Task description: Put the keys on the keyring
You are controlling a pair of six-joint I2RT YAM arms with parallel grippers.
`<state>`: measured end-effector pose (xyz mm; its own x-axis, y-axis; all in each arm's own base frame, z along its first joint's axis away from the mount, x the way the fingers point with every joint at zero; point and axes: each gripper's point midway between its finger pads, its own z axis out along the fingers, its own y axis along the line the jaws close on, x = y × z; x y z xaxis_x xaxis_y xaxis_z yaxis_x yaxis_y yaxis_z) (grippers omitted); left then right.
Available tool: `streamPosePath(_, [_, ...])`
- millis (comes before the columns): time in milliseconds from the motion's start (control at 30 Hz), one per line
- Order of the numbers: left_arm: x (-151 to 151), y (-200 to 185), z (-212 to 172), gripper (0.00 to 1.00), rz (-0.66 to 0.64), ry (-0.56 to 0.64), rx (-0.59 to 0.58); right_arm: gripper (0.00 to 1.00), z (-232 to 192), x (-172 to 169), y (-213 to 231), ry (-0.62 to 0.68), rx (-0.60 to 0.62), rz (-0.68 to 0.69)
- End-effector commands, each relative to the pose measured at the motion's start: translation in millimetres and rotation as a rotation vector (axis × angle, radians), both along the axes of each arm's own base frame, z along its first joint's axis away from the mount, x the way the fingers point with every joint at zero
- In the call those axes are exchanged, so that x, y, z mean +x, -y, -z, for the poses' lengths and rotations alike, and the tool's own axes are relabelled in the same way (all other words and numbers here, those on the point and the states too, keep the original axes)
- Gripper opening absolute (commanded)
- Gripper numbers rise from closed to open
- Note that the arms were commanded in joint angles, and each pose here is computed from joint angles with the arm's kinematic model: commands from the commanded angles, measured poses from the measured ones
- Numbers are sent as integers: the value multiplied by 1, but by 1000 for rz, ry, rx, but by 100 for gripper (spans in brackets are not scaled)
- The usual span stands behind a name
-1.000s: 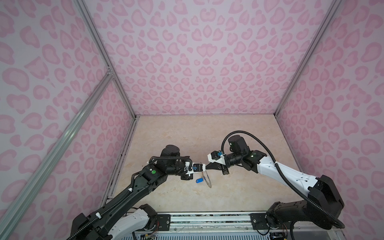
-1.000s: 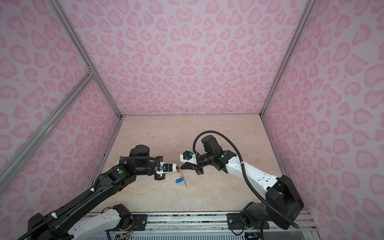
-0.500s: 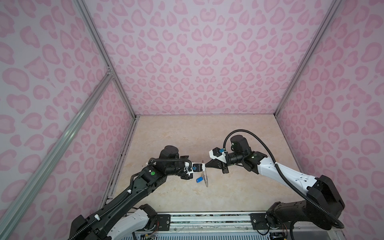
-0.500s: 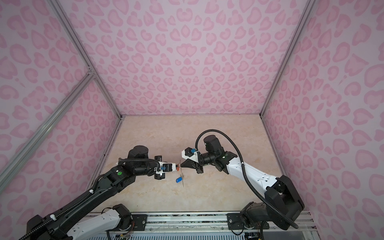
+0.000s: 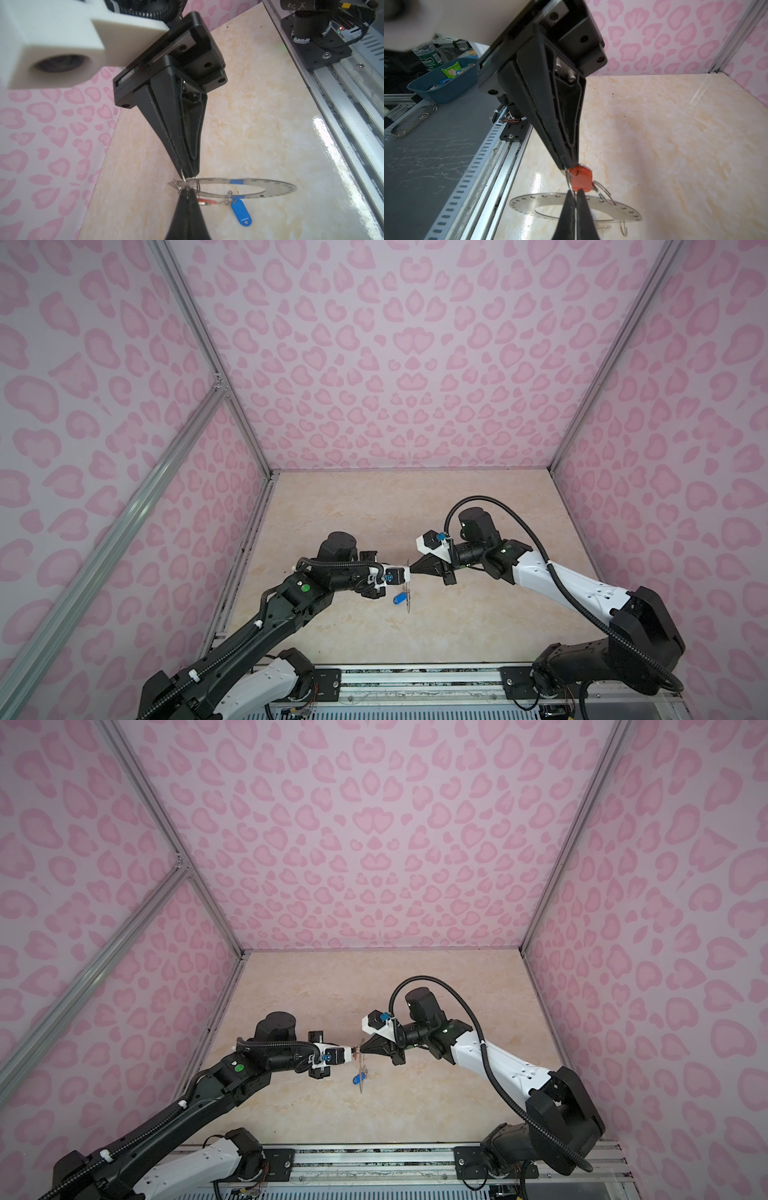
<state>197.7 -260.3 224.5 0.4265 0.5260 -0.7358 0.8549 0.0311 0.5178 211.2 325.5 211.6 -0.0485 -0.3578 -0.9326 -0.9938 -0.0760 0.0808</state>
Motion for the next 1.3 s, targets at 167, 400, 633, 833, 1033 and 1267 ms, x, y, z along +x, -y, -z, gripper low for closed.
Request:
streamPosePath(167, [-14, 8, 0, 3, 92, -23, -5, 0, -1, 7, -3, 9, -36, 6])
streamPosePath(400, [-14, 8, 3, 3, 100, -19, 14, 0, 2, 10, -3, -2, -49, 11])
streamPosePath(633, [-11, 6, 8, 3, 84, -17, 31, 0, -2, 19, -1, 6, -30, 38])
streamPosePath(833, [-7, 5, 11, 3, 60, -18, 40, 0, -1, 17, 0, 0, -12, 39])
streamPosePath(1033, [-1, 5, 9, 17, 23, -25, 24, 0, -8, 17, 1, 19, 25, 48])
streamPosePath(1267, [3, 2, -1, 33, -59, -55, -61, 0, -8, 13, 0, 41, 60, 26])
